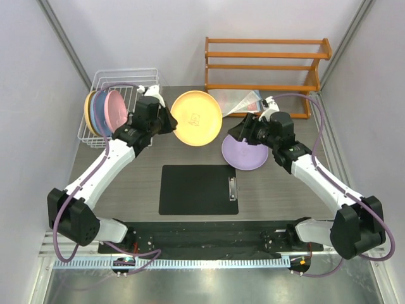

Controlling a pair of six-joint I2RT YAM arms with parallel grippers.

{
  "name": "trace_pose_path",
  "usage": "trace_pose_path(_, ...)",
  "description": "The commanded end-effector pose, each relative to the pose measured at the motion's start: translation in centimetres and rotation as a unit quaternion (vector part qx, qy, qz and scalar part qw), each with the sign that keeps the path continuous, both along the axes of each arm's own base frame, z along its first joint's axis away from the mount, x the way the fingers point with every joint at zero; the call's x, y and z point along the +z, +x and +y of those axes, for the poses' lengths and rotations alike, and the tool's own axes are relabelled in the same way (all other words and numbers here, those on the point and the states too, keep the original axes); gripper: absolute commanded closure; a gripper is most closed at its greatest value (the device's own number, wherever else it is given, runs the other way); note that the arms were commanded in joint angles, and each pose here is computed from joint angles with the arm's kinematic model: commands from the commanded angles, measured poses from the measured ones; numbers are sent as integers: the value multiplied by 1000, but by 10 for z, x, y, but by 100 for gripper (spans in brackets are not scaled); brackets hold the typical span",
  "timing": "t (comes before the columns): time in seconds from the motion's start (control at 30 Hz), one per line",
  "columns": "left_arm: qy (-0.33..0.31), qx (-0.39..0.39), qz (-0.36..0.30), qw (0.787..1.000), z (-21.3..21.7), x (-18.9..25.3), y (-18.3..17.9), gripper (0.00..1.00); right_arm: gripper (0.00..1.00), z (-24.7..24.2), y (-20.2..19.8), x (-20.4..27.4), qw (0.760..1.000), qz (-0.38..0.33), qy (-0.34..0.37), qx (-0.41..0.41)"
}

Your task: Unload the plates from the dish rack

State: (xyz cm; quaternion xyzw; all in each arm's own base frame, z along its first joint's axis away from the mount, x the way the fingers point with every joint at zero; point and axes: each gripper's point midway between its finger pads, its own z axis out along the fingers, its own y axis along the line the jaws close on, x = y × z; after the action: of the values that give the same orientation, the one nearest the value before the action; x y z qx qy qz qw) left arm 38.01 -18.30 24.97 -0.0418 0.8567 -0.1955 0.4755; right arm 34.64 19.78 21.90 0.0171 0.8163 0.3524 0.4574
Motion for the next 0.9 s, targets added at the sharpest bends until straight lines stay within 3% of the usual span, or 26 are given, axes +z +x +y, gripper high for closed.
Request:
trace_pose_path(0.0,-84,-46,-2,995,-31,16,-9,100,33,18,12,26,999,-32,37,12)
trace_pose_path(0.37,-97,-72,11,993,-52,8,-24,100,37,28,26,2,999,-14,27,17)
trace_pose_path(0.47,-94,-72,13,993,-53,4,-25,100,61,29,29,-5,1000,-6,21,20)
trace_pose_path(0.5,-94,-72,14,993,-53,4,-25,100,80,30,29,-7,1000,-3,22,21)
trace_pose_path(0.53,-93,-73,14,993,-53,3,-25,100,87,31,29,-8,999,-3,22,24)
trace_pose_path(0.6,-94,-73,14,993,-54,2,-25,100,99,32,28,-12,999,0,23,28)
trace_pose_path(0.67,-93,-69,14,993,-54,0,-24,100,99,31,28,-13,1000,1,20,24)
trace_pose_path(0.73,-90,-66,16,994,-53,-3,-23,83,99,22,30,-13,1000,0,10,1)
trace_pose_path(0.77,-86,-61,16,994,-51,-4,-22,52,99,19,30,-13,1000,0,5,-7)
trace_pose_path(0.8,-80,-59,17,995,-49,-7,-21,42,99,11,29,-12,1000,2,-4,-20)
trace_pose_path(0.83,-76,-56,15,995,-47,-7,-21,17,99,0,33,-12,999,-1,-18,-44)
trace_pose_path(0.87,-65,-38,12,997,-41,-9,-18,8,99,-8,34,-13,998,2,-26,-58)
